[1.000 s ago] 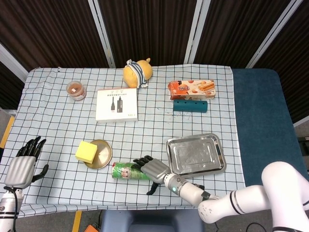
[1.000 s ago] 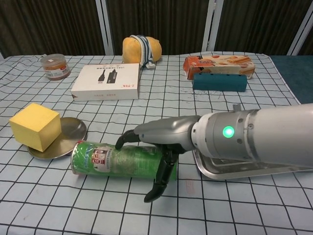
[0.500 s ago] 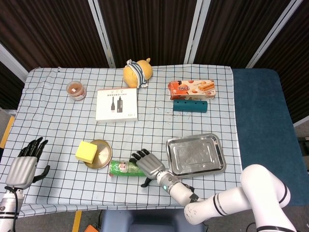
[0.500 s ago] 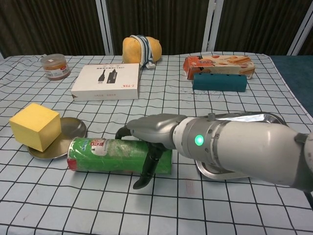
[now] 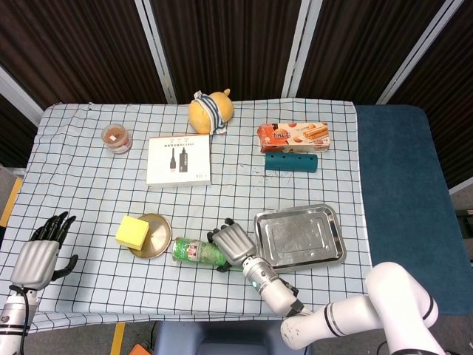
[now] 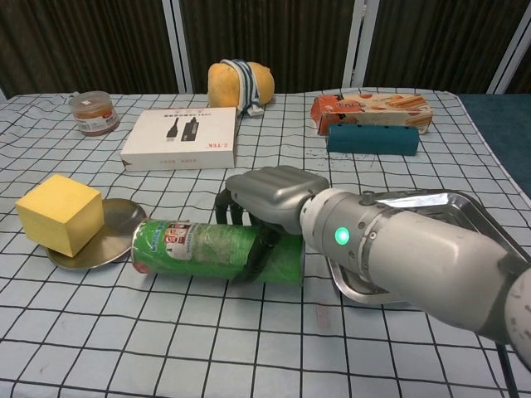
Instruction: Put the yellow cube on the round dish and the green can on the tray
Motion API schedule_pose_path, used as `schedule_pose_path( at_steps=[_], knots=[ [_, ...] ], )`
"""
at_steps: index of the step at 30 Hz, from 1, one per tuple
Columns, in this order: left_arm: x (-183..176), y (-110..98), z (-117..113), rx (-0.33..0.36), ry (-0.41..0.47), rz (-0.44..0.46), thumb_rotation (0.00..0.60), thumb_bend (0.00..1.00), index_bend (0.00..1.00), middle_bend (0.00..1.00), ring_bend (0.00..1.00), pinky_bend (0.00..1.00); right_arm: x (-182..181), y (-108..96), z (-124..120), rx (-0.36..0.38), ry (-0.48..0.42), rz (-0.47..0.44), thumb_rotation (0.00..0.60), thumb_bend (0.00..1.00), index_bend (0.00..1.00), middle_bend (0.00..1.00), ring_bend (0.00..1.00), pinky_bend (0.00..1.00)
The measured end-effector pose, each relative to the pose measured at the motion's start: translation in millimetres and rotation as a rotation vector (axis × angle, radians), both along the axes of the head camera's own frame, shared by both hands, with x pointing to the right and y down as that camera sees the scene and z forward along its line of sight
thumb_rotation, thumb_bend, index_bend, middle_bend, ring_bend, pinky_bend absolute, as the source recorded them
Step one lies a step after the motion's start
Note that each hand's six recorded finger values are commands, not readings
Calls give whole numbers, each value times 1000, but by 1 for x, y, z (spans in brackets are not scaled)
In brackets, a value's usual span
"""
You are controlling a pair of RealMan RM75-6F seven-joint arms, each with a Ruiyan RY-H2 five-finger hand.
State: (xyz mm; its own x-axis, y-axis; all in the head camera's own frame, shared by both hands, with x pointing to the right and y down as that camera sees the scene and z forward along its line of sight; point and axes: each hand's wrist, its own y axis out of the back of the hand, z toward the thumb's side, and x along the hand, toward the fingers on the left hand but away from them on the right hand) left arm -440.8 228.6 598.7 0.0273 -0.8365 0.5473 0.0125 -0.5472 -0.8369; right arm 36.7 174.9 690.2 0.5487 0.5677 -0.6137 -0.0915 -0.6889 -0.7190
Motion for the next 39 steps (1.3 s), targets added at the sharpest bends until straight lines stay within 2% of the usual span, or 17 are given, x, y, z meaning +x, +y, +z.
schedule_pose_path(
  at_steps=[5,8,15,18,21,23,26,29,32,34,37,39],
  knots=[
    [0,0,0,-4,-2,2,600,391,0,0,0,190,6,-4,-6,4,-12,17,600,65,724,529,513,329],
    [0,1,0,-7,-5,3,600,391,0,0,0,191,22,-11,-17,19,-14,38,600,66,724,529,513,329],
    [-3,0,-2,-4,-7,-14,600,390,0,0,0,191,108,-36,-52,105,-2,116,600,65,722,529,514,329],
    [-3,0,-2,-7,-6,-18,600,391,0,0,0,193,145,-34,-58,122,1,142,600,66,715,529,500,329],
    [-2,1,-2,-11,-7,-15,600,392,0,0,0,193,181,-24,-55,118,26,165,600,66,702,523,446,329],
    [0,1,-1,-13,-4,-12,600,392,0,0,0,193,199,-20,-52,115,49,174,600,65,672,473,400,327],
    [1,2,-1,-17,-2,-6,600,391,0,0,0,194,219,-19,-47,118,90,176,600,65,601,370,328,300],
    [2,2,0,-20,0,-1,600,390,0,0,0,195,230,-19,-42,120,123,167,600,66,482,272,234,238],
    [3,3,0,-23,4,0,600,389,0,0,0,196,234,-17,-37,104,138,161,600,66,241,128,117,162],
    [3,3,0,-26,6,0,600,389,0,0,0,196,235,-16,-33,87,144,157,600,66,140,62,58,136],
    [3,3,0,-29,6,1,600,391,0,0,0,197,237,-15,-30,67,142,154,600,65,21,3,3,107],
    [3,4,1,-30,7,3,600,392,0,0,0,197,238,-15,-30,61,133,154,600,65,0,0,0,95]
  ],
)
